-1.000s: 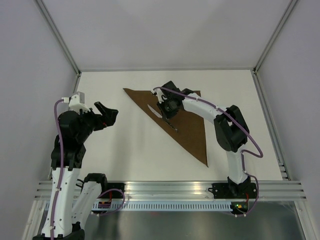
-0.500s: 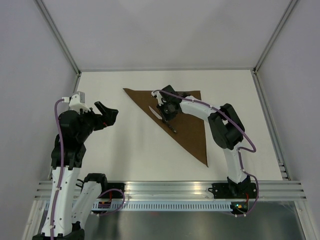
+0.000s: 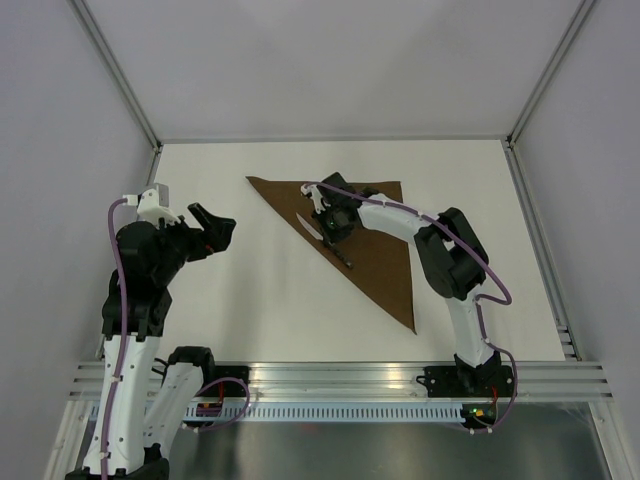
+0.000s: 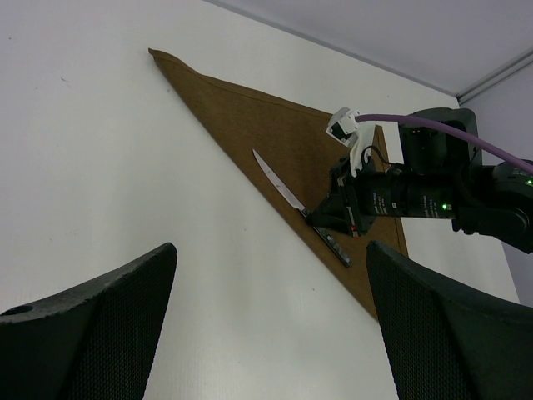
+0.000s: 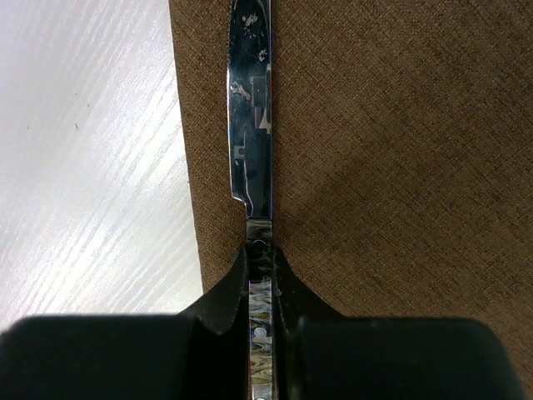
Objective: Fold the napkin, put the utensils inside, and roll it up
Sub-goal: Place the utensil onto the napkin
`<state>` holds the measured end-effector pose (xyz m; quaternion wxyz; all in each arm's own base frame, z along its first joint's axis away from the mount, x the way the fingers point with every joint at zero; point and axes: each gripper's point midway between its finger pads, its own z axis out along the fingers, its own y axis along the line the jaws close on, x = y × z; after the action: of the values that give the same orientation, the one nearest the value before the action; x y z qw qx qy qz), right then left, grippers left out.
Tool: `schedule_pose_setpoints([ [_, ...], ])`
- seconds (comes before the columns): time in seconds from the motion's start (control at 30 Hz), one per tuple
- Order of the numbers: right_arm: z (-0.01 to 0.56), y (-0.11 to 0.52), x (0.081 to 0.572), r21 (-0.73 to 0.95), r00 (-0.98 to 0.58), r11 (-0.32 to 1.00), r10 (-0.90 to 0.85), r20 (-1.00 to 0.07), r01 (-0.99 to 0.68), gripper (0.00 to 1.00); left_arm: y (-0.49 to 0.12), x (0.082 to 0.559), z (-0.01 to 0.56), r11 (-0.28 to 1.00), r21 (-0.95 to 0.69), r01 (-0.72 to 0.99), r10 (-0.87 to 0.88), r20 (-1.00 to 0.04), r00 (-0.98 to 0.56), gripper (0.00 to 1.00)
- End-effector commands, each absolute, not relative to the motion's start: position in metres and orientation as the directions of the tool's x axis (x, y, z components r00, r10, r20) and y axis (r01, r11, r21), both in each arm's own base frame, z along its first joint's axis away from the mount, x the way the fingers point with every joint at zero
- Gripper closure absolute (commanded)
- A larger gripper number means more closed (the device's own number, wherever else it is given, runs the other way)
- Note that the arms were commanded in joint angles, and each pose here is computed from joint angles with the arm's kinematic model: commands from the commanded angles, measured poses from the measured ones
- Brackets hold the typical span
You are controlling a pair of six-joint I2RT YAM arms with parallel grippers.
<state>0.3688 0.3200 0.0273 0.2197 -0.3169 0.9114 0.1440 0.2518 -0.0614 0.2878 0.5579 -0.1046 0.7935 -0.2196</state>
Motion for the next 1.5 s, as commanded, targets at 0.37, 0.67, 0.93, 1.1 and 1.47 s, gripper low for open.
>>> schedule_pose_setpoints([
  [0.37,0.044,0.331,0.369,0.115,-0.688,0.763,-0.493,-0.532,-0.636,1.00,-0.062,0.250,0.290,0.867,-0.494,0.067,-0.443,-0.824,-0.354,0.02],
  [0.67,0.031,0.331,0.366,0.116,-0.694,0.759,-0.507,-0.511,-0.640,0.99,-0.062,0.251,0.288,0.866,-0.496,0.065,-0.444,-0.821,-0.358,0.02],
  [0.93,0.026,0.332,0.364,0.119,-0.696,0.758,-0.511,-0.504,-0.642,1.00,-0.063,0.252,0.285,0.865,-0.498,0.064,-0.445,-0.819,-0.362,0.02],
  [1.1,0.019,0.330,0.363,0.115,-0.701,0.759,-0.518,-0.490,-0.641,1.00,-0.063,0.254,0.282,0.864,-0.499,0.065,-0.444,-0.818,-0.366,0.02],
  [1.47,0.020,0.329,0.363,0.113,-0.700,0.758,-0.520,-0.489,-0.642,0.94,-0.064,0.255,0.280,0.864,-0.498,0.067,-0.443,-0.817,-0.369,0.02],
])
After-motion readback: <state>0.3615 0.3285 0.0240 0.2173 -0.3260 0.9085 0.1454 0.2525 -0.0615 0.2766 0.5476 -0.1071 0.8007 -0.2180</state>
